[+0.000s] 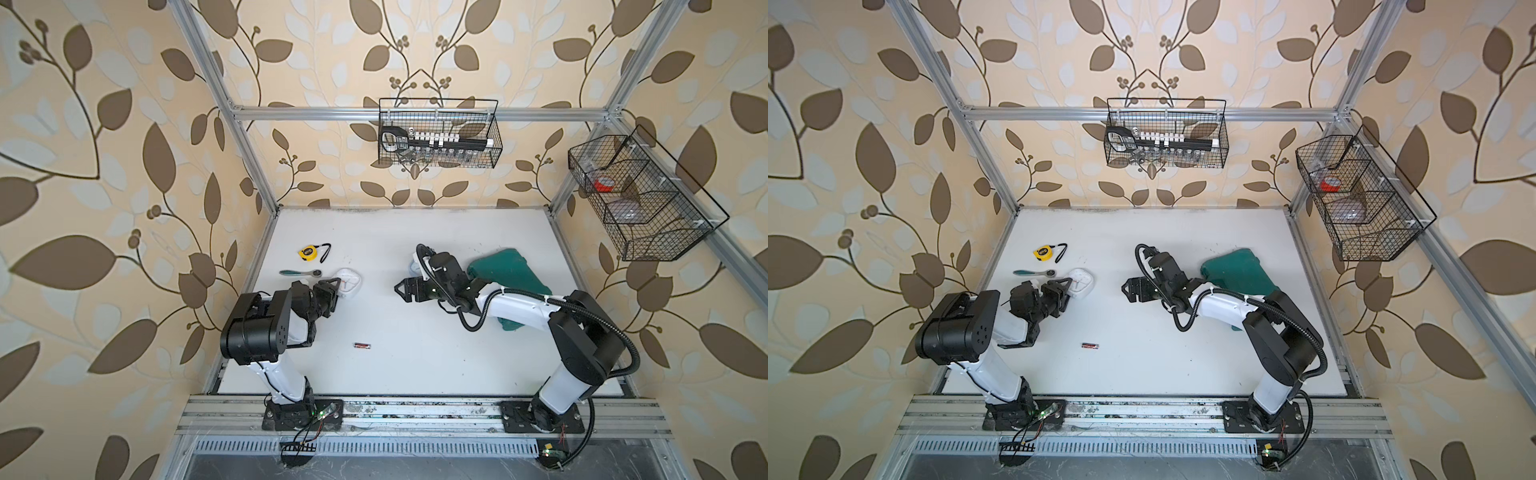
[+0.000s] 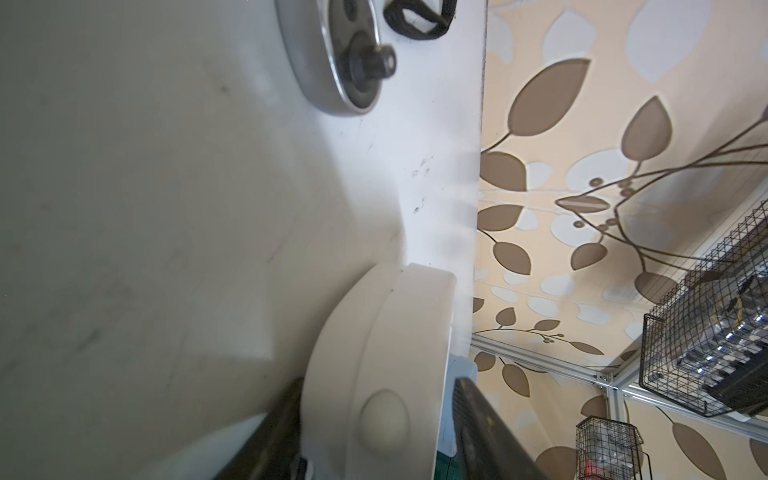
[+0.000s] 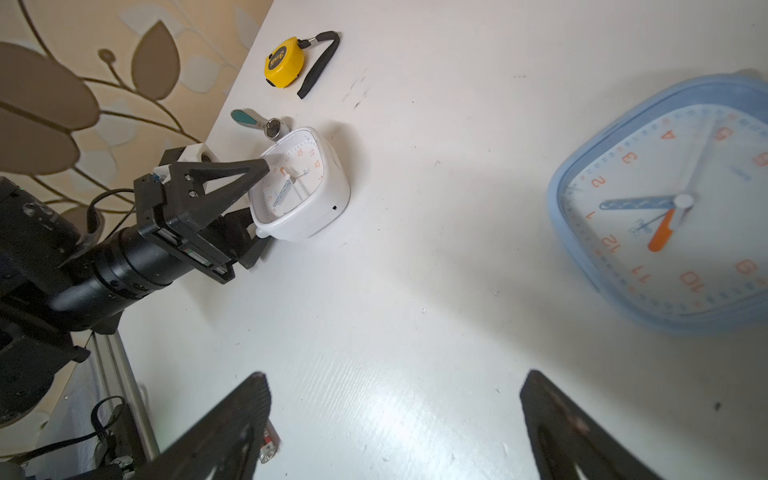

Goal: Insert the battery into the alarm
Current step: Adjust the alarm at the center of the board.

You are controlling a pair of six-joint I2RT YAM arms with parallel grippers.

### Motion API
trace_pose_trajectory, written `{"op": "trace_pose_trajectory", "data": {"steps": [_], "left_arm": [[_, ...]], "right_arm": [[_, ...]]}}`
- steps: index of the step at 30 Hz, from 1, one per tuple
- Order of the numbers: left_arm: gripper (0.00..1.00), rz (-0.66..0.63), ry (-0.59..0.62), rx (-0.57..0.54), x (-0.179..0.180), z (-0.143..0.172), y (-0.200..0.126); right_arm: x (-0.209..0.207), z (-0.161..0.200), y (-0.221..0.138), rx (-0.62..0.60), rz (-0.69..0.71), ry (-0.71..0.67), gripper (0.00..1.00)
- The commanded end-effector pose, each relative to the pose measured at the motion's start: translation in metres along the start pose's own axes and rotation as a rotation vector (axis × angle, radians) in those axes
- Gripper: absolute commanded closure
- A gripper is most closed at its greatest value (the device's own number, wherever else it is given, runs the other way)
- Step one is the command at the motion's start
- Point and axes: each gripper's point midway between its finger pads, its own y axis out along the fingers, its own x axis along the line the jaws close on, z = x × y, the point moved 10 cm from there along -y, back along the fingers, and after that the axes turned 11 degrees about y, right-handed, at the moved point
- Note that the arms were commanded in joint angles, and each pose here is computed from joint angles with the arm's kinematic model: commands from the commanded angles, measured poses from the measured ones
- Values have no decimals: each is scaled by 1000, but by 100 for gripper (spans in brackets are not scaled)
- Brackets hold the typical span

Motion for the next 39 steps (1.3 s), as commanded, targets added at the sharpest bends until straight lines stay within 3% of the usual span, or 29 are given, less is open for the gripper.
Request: {"op": "trace_pose_trajectory", "data": {"steps": [1, 8, 20, 25, 31, 39], "left_arm": [[50, -157, -63, 80, 35, 19, -6], [65, -144, 2, 78, 22, 15, -10], [73, -152, 205, 61, -24, 4, -25], [75, -173, 221, 78, -43, 7, -27], [77, -207, 171, 143, -60, 7, -24], [78, -252, 77, 230, -83, 10, -25]], "right_arm": [[1, -3, 6, 7, -13, 4, 7], [2, -3, 7, 8, -15, 6, 7], [-1, -10, 5, 3, -26, 25, 7], [-2, -10, 5, -8, -31, -3, 7], [5, -12, -2, -82, -13, -122, 7], [49, 13, -5, -221, -2, -462, 2]]}}
